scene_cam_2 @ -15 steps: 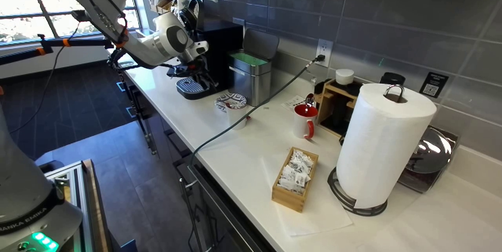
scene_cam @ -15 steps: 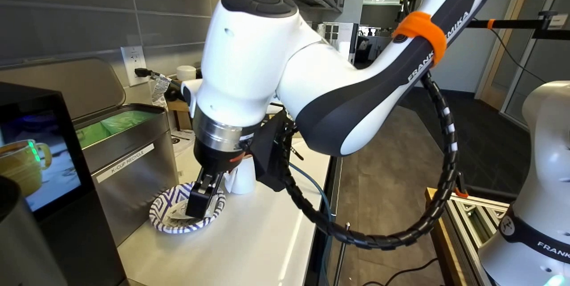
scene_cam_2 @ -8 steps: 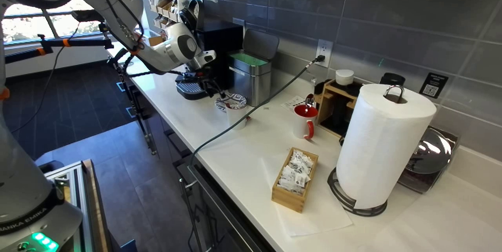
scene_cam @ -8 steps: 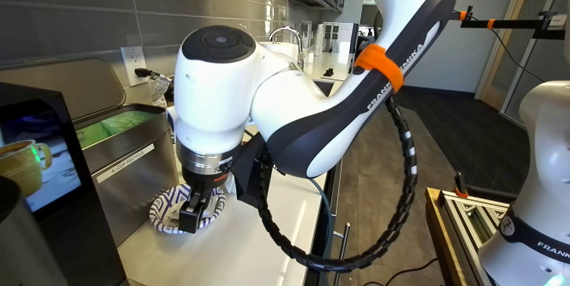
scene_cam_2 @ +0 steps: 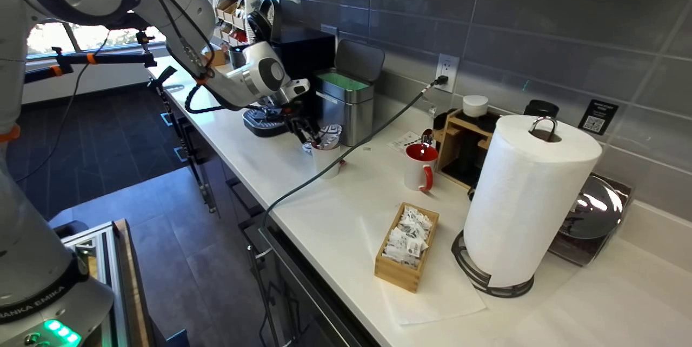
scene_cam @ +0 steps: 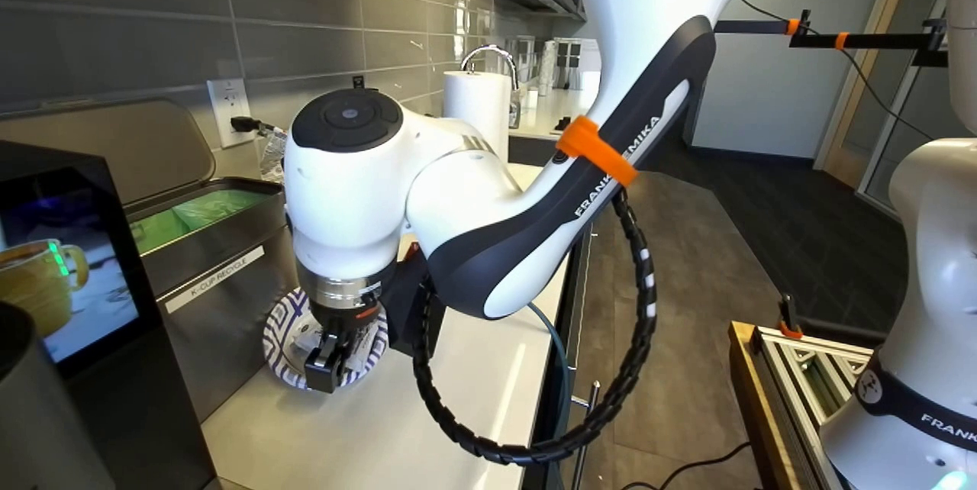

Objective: Remove the sachet from the plate and place it on the table

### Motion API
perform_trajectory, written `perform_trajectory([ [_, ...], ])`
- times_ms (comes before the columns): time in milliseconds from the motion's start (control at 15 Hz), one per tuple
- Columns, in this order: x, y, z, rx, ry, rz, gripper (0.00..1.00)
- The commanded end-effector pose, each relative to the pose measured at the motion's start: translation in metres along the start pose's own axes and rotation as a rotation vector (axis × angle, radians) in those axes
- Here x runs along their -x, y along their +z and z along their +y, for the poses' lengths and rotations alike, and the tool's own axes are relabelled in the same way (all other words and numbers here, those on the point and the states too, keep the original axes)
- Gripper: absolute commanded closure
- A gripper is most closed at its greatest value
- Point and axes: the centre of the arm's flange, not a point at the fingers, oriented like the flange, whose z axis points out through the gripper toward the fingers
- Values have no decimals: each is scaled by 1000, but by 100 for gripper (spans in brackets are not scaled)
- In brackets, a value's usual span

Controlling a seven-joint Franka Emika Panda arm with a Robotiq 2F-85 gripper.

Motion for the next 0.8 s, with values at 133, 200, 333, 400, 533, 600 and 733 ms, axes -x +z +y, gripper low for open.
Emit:
perform_trajectory([
  [133, -11, 3, -2, -12, 18, -45, 18],
  [200, -11, -1, 1, -31, 20, -53, 14],
  [333, -12, -10, 8, -55, 22, -64, 10],
  [400, -12, -14, 12, -66, 20, -67, 10],
  [533, -15, -21, 19, -76, 32, -65, 8],
  [600, -16, -24, 23, -84, 44, -63, 9],
  [733, -18, -29, 28, -88, 53, -65, 10],
])
